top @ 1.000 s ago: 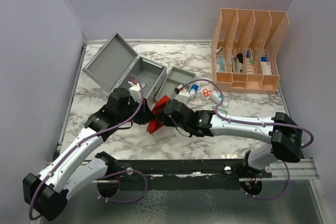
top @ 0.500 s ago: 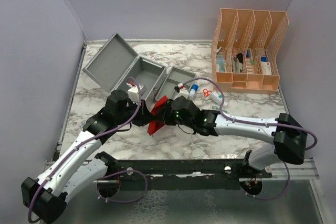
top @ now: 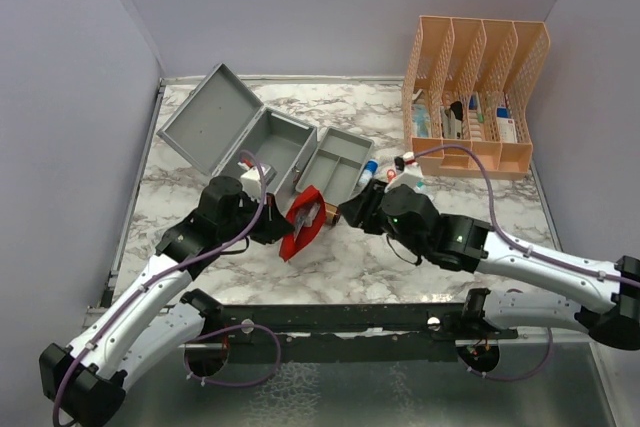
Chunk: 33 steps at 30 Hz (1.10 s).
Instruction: Organize the medicine kit
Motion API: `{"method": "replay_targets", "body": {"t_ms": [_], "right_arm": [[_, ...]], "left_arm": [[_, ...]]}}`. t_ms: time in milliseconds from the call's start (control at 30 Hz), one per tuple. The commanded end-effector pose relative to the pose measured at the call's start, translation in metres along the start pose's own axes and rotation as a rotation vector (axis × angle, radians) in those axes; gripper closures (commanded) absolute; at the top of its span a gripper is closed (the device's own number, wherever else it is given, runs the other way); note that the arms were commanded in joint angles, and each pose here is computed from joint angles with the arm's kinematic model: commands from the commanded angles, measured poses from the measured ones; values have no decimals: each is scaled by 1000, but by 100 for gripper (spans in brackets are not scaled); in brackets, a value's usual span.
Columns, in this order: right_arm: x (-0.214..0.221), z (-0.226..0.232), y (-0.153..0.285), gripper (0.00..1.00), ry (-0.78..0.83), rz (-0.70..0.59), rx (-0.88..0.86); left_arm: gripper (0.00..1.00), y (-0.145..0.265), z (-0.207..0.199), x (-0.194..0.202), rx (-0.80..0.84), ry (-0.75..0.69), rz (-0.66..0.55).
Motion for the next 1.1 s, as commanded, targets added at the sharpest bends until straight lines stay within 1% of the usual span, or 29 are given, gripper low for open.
{"method": "replay_targets", "body": {"t_ms": [0, 133, 233, 400, 533, 600, 700, 867, 967, 1067], "right_arm": [[-18, -74, 21, 56, 124, -134, 339], [-34, -99, 33, 49, 182, -168, 482], [-43, -116, 27, 48, 185, -142, 540], [-34, -157, 9, 48, 121, -11, 643], [-36, -194, 6, 47, 75, 14, 739], [-35, -210, 4, 46, 39, 39, 753], [-35, -231, 6, 45, 9, 39, 800], [-41, -253, 1, 44, 1, 47, 813], [-45, -266, -11, 39, 7, 99, 751], [-46, -271, -24, 37, 10, 151, 692]], "left_arm": [[100, 4, -2, -5, 2, -11, -41], [100, 3, -1, -5, -4, -8, -41], [100, 0, -2, -5, 0, 14, -38], [100, -10, -9, -8, 44, 65, 0], [100, -20, -17, -5, 113, 132, 68], [100, -24, -19, -1, 128, 171, 109], [100, -28, -18, 6, 134, 223, 147], [100, -30, -11, 16, 113, 225, 156], [100, -33, -5, 21, 97, 195, 156], [100, -34, -1, 17, 85, 129, 147]]}}
Point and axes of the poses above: each gripper's point midway between its finger pads, its own y axis back along the fingers, its own z axis along the line the jaws close on, x = y × z, the point moved 4 cm from there along y, back along the fingers
